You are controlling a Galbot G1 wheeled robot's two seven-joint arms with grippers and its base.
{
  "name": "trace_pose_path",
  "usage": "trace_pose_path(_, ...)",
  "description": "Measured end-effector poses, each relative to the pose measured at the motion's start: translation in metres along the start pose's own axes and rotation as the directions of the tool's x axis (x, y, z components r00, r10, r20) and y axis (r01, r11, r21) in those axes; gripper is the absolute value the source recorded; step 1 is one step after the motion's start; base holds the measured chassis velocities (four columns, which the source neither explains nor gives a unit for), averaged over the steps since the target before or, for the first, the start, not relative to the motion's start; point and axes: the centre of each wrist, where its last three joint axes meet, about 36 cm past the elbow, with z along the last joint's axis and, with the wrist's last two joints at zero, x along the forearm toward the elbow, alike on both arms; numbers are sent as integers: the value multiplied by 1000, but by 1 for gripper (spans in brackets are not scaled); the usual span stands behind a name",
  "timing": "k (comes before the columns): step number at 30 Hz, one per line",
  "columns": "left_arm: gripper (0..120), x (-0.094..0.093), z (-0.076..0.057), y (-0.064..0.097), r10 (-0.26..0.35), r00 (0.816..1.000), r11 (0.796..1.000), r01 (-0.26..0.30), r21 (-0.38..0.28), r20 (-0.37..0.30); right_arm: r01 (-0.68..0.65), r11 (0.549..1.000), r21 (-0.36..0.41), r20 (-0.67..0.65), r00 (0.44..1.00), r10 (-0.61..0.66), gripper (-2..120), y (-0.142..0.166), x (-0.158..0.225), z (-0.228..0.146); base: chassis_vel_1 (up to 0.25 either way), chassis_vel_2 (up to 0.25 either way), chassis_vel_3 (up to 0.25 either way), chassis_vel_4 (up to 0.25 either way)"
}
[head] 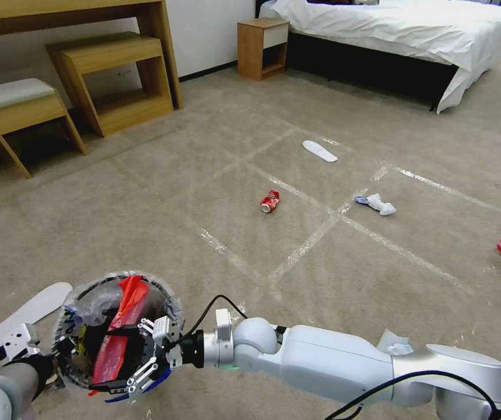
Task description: Pick up the trash bin and place the garbage on the floor into it.
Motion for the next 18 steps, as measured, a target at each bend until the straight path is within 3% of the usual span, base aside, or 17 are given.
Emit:
trace_pose_path(11, 0, 2, 2, -1, 0, 1000, 1000, 0, -3, 0, -39, 999, 2, -31, 999, 39, 100, -14, 7, 11, 0, 0, 0, 0)
trace_pose_path(18, 0, 0, 1, -2, 4, 1000, 1000, -4, -5, -1, -62, 998, 20, -17, 998, 63, 100, -20, 10, -3, 0, 0, 0, 0)
